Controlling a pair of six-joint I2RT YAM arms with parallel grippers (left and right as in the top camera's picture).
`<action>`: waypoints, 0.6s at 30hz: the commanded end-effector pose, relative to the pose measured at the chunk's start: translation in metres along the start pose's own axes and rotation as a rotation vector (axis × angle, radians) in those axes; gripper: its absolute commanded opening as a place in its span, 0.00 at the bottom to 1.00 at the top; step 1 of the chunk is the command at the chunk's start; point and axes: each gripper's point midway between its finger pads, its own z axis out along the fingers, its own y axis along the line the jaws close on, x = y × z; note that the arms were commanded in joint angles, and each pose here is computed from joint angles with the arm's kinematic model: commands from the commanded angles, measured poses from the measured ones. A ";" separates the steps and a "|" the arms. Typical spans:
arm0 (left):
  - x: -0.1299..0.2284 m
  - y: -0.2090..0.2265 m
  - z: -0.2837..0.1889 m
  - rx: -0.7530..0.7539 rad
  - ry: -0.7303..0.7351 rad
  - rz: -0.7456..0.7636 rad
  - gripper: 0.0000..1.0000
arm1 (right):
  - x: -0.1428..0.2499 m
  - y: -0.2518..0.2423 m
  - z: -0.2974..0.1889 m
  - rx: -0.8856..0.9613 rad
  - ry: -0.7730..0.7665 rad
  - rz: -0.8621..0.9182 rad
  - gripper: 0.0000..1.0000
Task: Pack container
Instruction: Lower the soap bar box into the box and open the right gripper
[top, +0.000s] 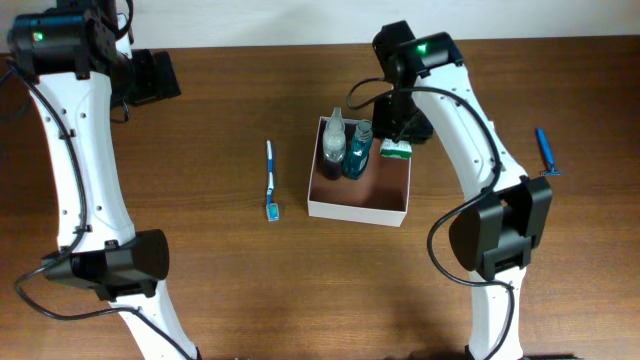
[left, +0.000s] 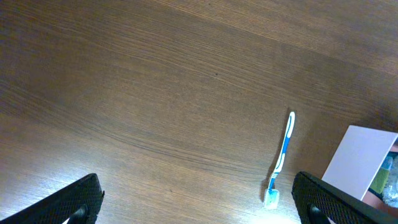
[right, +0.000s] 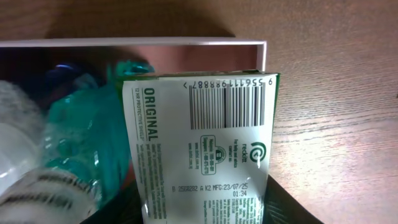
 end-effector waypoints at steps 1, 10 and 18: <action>0.000 0.002 -0.009 0.005 -0.018 0.011 0.99 | 0.004 -0.001 0.012 0.024 0.015 0.000 0.48; 0.000 0.002 -0.009 0.005 -0.018 0.011 0.99 | 0.005 0.000 0.022 0.027 0.021 -0.001 0.48; 0.000 0.002 -0.009 0.005 -0.018 0.011 0.99 | 0.005 0.001 0.030 0.023 0.020 -0.002 0.48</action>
